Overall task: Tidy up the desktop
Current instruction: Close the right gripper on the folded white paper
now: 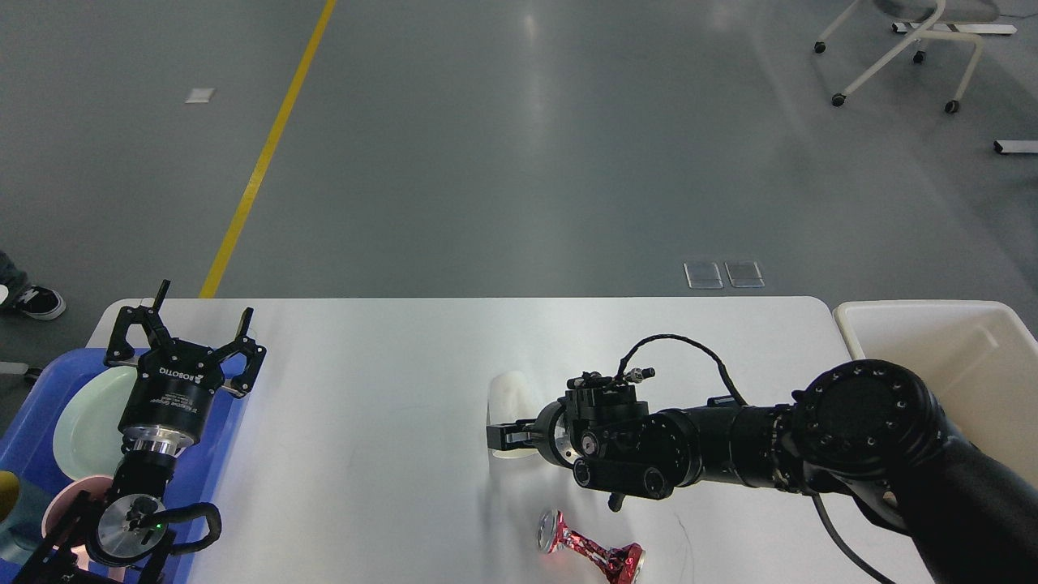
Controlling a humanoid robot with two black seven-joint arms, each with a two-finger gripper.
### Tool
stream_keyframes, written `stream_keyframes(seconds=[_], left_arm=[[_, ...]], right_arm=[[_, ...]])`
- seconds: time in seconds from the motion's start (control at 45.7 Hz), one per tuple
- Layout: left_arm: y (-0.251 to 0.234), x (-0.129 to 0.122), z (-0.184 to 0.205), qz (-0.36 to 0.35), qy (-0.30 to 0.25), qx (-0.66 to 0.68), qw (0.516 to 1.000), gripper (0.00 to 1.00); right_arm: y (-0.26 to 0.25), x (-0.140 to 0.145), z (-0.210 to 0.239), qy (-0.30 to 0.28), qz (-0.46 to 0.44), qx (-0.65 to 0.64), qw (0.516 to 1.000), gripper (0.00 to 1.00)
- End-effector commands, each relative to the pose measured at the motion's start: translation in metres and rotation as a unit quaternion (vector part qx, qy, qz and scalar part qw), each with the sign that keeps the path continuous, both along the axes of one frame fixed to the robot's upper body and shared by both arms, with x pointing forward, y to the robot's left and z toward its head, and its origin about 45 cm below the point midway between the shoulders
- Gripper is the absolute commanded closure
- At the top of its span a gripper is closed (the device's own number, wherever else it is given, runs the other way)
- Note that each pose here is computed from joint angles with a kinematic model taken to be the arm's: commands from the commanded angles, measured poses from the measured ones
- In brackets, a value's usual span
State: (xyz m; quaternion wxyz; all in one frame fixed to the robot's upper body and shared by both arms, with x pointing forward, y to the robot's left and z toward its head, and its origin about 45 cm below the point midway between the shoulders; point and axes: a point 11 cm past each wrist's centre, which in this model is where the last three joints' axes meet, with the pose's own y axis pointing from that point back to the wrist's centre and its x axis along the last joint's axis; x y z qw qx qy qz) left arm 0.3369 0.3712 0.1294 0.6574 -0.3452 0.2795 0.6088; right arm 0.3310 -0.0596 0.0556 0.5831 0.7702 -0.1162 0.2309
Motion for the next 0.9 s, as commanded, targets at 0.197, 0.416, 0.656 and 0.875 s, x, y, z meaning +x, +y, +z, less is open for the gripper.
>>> stream_keyframes(seconds=[0.197, 0.416, 0.656, 0.875], left_arm=[[0.0001, 0.0, 0.0, 0.0, 0.0, 0.0, 1.0, 0.04], [0.0001, 0.0, 0.0, 0.0, 0.0, 0.0, 1.0, 0.04], [0.0, 0.0, 0.0001, 0.0, 0.0, 0.0, 1.0, 0.04], [0.0001, 0.0, 0.0, 0.0, 0.0, 0.0, 1.0, 0.04]], right_arm=[[-0.0017, -0.0047, -0.0051, 0.008, -0.003, 0.0, 1.0, 0.47], [-0.0006, -0.0066, -0.0054, 0.015, -0.002, -0.001, 1.0, 1.0], [0.0012, -0.0058, -0.0029, 0.029, -0.027, 0.012, 0.999, 1.0], [-0.0002, -0.0009, 0.001, 0.033, -0.043, 0.018, 0.998, 1.0]])
